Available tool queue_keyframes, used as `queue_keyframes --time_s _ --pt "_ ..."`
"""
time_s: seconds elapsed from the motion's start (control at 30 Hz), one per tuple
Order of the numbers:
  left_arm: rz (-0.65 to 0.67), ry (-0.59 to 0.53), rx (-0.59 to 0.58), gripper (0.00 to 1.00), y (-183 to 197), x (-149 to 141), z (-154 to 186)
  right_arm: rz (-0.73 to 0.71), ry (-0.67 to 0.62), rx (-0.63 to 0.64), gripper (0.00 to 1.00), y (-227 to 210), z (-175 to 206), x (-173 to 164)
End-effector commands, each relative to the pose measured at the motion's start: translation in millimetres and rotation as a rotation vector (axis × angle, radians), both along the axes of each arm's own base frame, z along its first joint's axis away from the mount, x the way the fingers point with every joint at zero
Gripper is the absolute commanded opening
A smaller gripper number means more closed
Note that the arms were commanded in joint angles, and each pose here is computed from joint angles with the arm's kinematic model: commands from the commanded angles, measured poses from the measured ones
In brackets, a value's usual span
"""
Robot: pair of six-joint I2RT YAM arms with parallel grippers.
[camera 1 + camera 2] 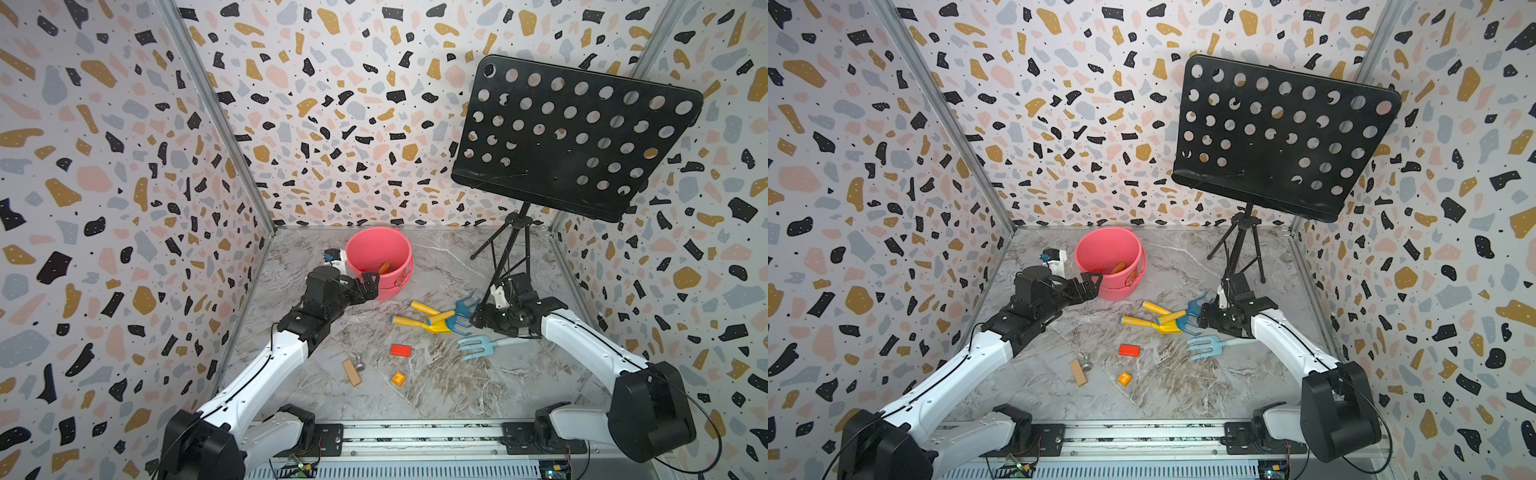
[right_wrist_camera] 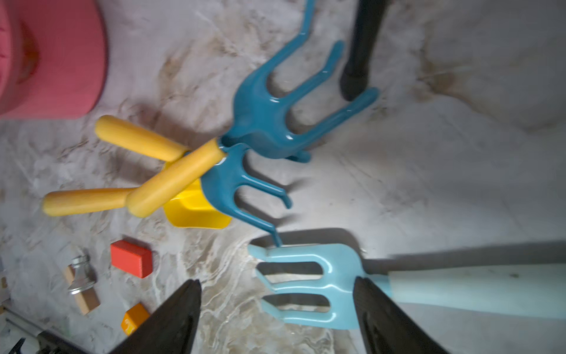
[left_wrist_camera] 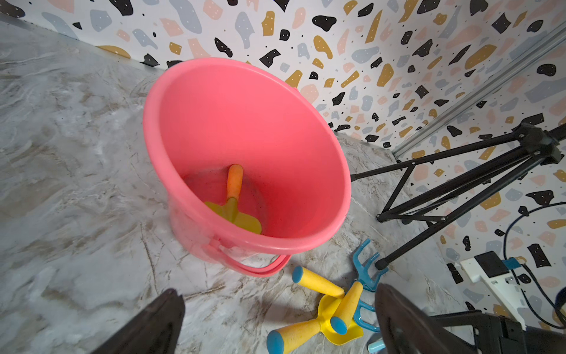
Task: Organize the gardening tools
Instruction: Pick up the gardening tool from the center of the board.
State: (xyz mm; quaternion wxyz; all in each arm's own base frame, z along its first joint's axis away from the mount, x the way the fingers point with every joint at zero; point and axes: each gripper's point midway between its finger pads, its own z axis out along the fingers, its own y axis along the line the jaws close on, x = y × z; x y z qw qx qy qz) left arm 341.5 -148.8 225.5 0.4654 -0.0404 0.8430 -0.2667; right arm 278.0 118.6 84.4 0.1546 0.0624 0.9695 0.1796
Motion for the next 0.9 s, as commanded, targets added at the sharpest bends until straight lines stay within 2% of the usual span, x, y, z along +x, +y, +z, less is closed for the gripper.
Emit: queue_keyframes --time_s 0.0,0.2,0.6,0.87 --pt "-0.015 -0.030 0.012 0.99 -0.6 -2.2 5.6 -0.013 0.090 -0.084 0.85 -24.6 -16.5 -10.4" --pt "-0.035 -0.015 0.006 1.00 -3.6 -5.0 0.5 -0.034 0.181 -0.082 0.86 -36.4 -39.3 -17.8" --pt "-0.121 0.030 0.011 0.99 -26.7 -17.4 -17.9 -0.088 0.290 -0.126 0.90 -55.1 -38.6 -81.7" --pt "-0.124 0.011 0.002 0.99 -29.6 -18.3 -10.0 -0.074 0.388 -0.001 0.86 -36.3 -39.4 -113.9"
